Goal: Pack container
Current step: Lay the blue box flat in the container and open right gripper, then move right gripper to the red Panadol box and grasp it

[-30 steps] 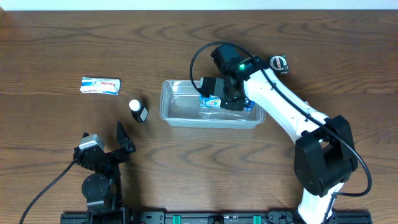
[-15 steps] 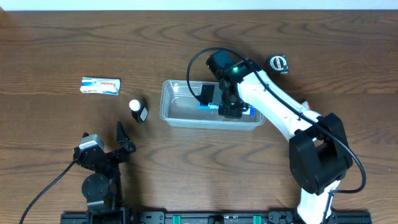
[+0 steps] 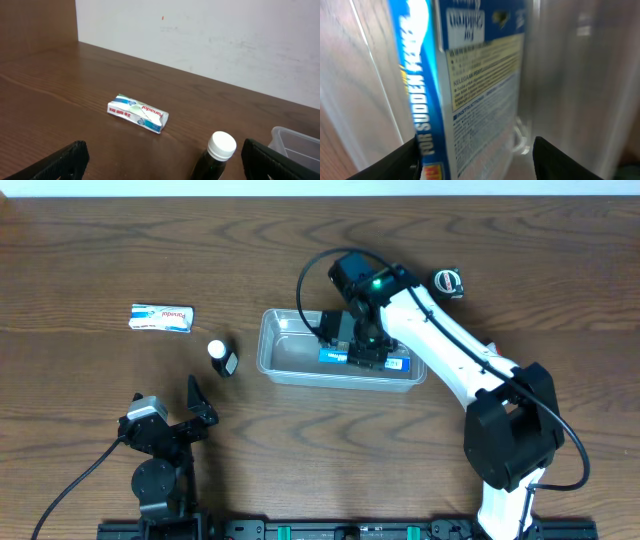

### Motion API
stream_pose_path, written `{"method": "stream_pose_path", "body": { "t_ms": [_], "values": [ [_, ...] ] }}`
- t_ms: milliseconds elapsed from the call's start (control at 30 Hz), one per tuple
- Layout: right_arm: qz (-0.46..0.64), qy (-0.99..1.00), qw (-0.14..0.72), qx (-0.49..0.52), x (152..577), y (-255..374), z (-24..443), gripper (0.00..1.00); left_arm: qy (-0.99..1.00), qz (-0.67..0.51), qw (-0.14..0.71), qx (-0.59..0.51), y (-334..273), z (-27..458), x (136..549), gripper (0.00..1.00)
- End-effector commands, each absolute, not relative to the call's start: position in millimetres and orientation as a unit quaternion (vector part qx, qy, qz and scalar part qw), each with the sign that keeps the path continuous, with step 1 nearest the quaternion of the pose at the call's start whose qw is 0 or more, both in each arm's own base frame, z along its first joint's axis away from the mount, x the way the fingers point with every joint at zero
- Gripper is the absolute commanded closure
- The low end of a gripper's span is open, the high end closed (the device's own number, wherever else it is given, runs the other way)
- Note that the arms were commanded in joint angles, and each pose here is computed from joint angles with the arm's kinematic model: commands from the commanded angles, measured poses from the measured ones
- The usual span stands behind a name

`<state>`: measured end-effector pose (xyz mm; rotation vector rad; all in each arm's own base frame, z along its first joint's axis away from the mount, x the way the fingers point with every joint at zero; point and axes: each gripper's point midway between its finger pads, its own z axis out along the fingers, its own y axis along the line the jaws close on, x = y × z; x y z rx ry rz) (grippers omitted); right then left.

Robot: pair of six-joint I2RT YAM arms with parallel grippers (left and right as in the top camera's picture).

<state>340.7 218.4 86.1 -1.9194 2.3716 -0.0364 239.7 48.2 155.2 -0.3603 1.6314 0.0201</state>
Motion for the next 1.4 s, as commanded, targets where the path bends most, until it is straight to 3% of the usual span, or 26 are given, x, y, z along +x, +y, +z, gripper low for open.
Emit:
{"method": "stream_pose_path", "body": {
  "t_ms": [0, 500, 700, 767, 1033, 1200, 1367],
  "values": [
    [-0.008, 0.775, 0.069, -0.628, 350, 230, 104, 0.33, 0.742, 0.023, 0.651, -0.160, 51, 137, 238, 0.02],
    [0.036, 0.780, 0.083, -0.619, 345, 245, 129, 0.39, 0.742, 0.023, 0.651, -0.160, 51, 137, 238, 0.02],
    [0.173, 0.778, 0.072, -0.600, 312, 278, 137, 0.25, 0.742, 0.023, 0.651, -0.160, 51, 137, 238, 0.02],
    [0.221, 0.776, 0.069, -0.587, 302, 289, 144, 0.01, 0.742, 0.023, 0.651, -0.160, 51, 137, 238, 0.02],
    [0.333, 0.753, 0.080, -0.562, 286, 320, 166, 0.01, 0.742, 0.023, 0.651, -0.160, 51, 137, 238, 0.02],
    [0.312, 0.816, 0.072, -0.481, 305, 312, 164, 0.15, 0.742, 0.023, 0.651, -0.160, 51, 137, 238, 0.02],
    [0.235, 0.901, 0.102, -0.350, 352, 277, 168, 0.15, 0.742, 0.023, 0.651, -0.160, 51, 137, 238, 0.02]
  ]
}}
